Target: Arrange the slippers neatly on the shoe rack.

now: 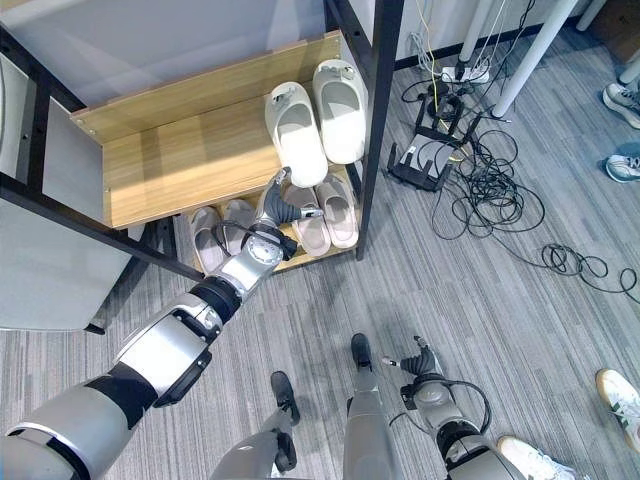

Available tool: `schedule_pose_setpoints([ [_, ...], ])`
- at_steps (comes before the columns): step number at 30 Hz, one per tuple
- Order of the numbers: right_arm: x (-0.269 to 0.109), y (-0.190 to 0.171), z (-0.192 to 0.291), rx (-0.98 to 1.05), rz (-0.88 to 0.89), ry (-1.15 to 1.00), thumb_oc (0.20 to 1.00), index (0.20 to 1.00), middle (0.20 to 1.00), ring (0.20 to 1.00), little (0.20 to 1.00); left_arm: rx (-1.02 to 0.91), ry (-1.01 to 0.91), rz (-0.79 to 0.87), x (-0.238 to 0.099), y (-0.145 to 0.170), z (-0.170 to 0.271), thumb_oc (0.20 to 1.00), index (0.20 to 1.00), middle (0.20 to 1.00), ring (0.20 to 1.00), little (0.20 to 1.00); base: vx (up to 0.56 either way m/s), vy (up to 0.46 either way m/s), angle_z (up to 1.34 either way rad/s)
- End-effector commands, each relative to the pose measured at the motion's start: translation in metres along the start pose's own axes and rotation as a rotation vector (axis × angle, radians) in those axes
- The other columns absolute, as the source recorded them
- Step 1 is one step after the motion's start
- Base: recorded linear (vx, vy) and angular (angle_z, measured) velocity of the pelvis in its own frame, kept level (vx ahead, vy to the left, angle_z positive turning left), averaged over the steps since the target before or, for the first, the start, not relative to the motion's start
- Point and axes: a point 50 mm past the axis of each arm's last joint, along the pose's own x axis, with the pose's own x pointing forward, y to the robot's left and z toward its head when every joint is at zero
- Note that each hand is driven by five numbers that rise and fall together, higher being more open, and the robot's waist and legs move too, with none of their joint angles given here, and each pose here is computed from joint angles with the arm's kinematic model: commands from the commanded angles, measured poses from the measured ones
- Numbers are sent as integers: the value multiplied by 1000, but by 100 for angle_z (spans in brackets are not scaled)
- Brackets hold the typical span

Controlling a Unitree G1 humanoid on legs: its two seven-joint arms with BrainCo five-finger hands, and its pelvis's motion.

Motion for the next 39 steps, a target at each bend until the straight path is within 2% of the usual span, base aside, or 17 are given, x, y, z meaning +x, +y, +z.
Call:
schedule_pose_setpoints([
  [1, 7, -25, 10, -4, -58, -39, 1000, 1000, 1000, 1000, 1000, -36, -164, 69, 14, 20, 48, 1000, 1000, 1000, 1000, 1000, 26, -37, -1],
  [14, -6, 0, -18, 94, -11, 56, 1000, 1000, 1000, 1000, 1000, -156, -267, 9, -29, 30, 4, 1000, 1000, 1000, 1000, 1000, 65, -31, 7],
  [18, -11, 4, -31, 133, -10, 109, 1000, 1000, 1000, 1000, 1000, -165, -223, -87, -55, 25, -31, 1000, 1000, 1000, 1000, 1000, 62, 2, 24],
  [20, -15, 4, -42, 140, -15, 139, 1000, 1000, 1000, 1000, 1000, -248, -175, -154, -75, 21, -49, 1000, 1000, 1000, 1000, 1000, 31, 10, 20],
  [22, -18, 2, -50, 172, -26, 161, 1000, 1000, 1000, 1000, 1000, -303, -104, -205, -100, 23, -76, 1000, 1000, 1000, 1000, 1000, 50, -6, 11],
  [23, -21, 1, -58, 173, -27, 184, 1000, 1000, 1000, 1000, 1000, -322, -24, -258, -127, 31, -104, 1000, 1000, 1000, 1000, 1000, 39, -3, 5],
  [25, -22, 1, -59, 172, -25, 185, 1000, 1000, 1000, 1000, 1000, -322, -22, -259, -128, 31, -105, 1000, 1000, 1000, 1000, 1000, 37, 7, 7],
  [26, -27, 0, -71, 158, -20, 215, 1000, 1000, 1000, 1000, 1000, -311, 167, -317, -172, 38, -153, 1000, 1000, 1000, 1000, 1000, 40, 17, 6],
  [27, -27, 0, -71, 157, -19, 216, 1000, 1000, 1000, 1000, 1000, -311, 169, -317, -173, 38, -153, 1000, 1000, 1000, 1000, 1000, 48, 23, 5],
  [31, -31, -8, -84, 151, -33, 254, 1000, 1000, 1000, 1000, 1000, -255, 449, -356, -222, 33, -209, 1000, 1000, 1000, 1000, 1000, -7, 15, 4],
  [33, -37, -8, -97, 146, -29, 301, 1000, 1000, 1000, 1000, 1000, -149, 671, -413, -266, 22, -247, 1000, 1000, 1000, 1000, 1000, -42, 30, 14],
  [34, -39, -7, -102, 150, -29, 316, 1000, 1000, 1000, 1000, 1000, -139, 728, -415, -276, 19, -256, 1000, 1000, 1000, 1000, 1000, -47, 27, 21],
  [35, -45, -2, -110, 166, -27, 352, 1000, 1000, 1000, 1000, 1000, -65, 902, -425, -306, 14, -278, 1000, 1000, 1000, 1000, 1000, -33, 14, 16],
  [36, -44, -3, -110, 166, -28, 351, 1000, 1000, 1000, 1000, 1000, -65, 900, -425, -306, 13, -278, 1000, 1000, 1000, 1000, 1000, -28, -1, 13],
  [37, -46, -1, -112, 180, -29, 365, 1000, 1000, 1000, 1000, 1000, -42, 959, -421, -313, 13, -285, 1000, 1000, 1000, 1000, 1000, -25, -12, 29],
  [38, -50, 0, -120, 202, -33, 399, 1000, 1000, 1000, 1000, 1000, 11, 1133, -387, -340, 20, -301, 1000, 1000, 1000, 1000, 1000, -25, -11, 47],
  [39, -50, -1, -119, 202, -33, 399, 1000, 1000, 1000, 1000, 1000, 11, 1133, -387, -340, 20, -301, 1000, 1000, 1000, 1000, 1000, -17, -8, 47],
])
